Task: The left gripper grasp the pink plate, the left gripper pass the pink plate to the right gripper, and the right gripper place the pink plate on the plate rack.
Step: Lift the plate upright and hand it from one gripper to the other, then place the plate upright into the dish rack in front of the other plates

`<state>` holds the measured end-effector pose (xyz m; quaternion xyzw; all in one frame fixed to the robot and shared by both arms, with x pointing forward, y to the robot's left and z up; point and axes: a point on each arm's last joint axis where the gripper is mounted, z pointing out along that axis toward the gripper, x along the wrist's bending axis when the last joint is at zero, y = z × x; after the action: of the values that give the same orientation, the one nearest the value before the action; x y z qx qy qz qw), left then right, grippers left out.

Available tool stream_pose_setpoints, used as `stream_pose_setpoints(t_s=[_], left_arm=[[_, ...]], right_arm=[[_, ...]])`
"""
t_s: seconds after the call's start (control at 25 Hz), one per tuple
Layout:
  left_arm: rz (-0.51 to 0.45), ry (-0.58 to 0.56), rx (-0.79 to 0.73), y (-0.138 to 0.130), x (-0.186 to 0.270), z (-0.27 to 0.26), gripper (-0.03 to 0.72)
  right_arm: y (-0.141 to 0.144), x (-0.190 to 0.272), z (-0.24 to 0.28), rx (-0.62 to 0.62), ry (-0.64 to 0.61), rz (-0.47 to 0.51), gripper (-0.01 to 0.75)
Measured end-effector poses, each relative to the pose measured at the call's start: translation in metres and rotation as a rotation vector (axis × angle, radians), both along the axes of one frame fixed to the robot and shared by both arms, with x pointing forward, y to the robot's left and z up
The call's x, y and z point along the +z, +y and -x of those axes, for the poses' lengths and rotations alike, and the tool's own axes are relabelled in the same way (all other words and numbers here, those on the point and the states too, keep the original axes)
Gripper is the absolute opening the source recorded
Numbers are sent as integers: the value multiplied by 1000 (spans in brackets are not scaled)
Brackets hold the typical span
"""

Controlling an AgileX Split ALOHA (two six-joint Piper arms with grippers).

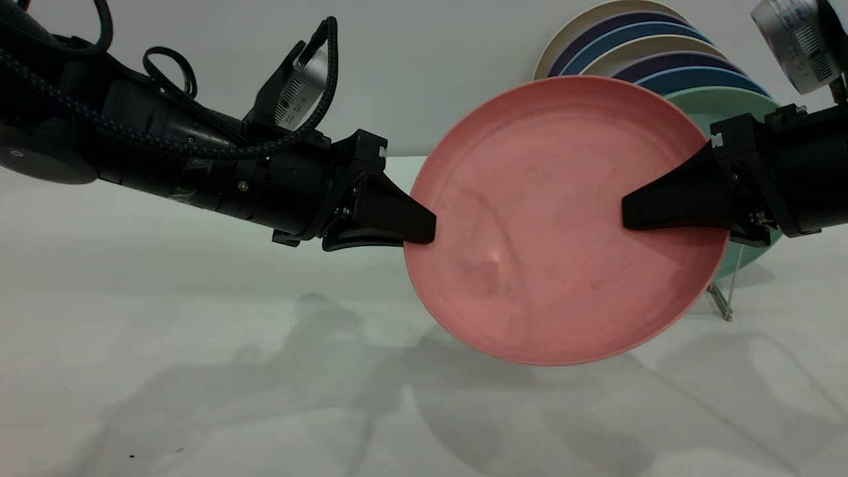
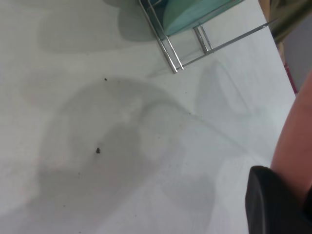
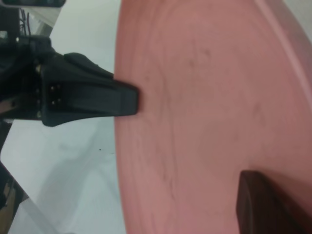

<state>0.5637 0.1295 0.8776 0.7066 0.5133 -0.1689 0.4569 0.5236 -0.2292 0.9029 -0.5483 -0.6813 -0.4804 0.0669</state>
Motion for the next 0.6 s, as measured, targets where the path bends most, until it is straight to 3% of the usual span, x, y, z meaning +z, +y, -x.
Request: stream_pose_setpoints(t_s=[0.2,0.4,0.6], left_arm=[[-18,-5,5,1,-1,-1,200],[2,-5,-2,14,1,-5,385],[-49,14,173,65,-3,-25,491]], right_arm=[[0,0,0,17,-25,11,118],[-12,3,-1,13,-45,-1,105],[-41,13,1,29,-129,107,105]])
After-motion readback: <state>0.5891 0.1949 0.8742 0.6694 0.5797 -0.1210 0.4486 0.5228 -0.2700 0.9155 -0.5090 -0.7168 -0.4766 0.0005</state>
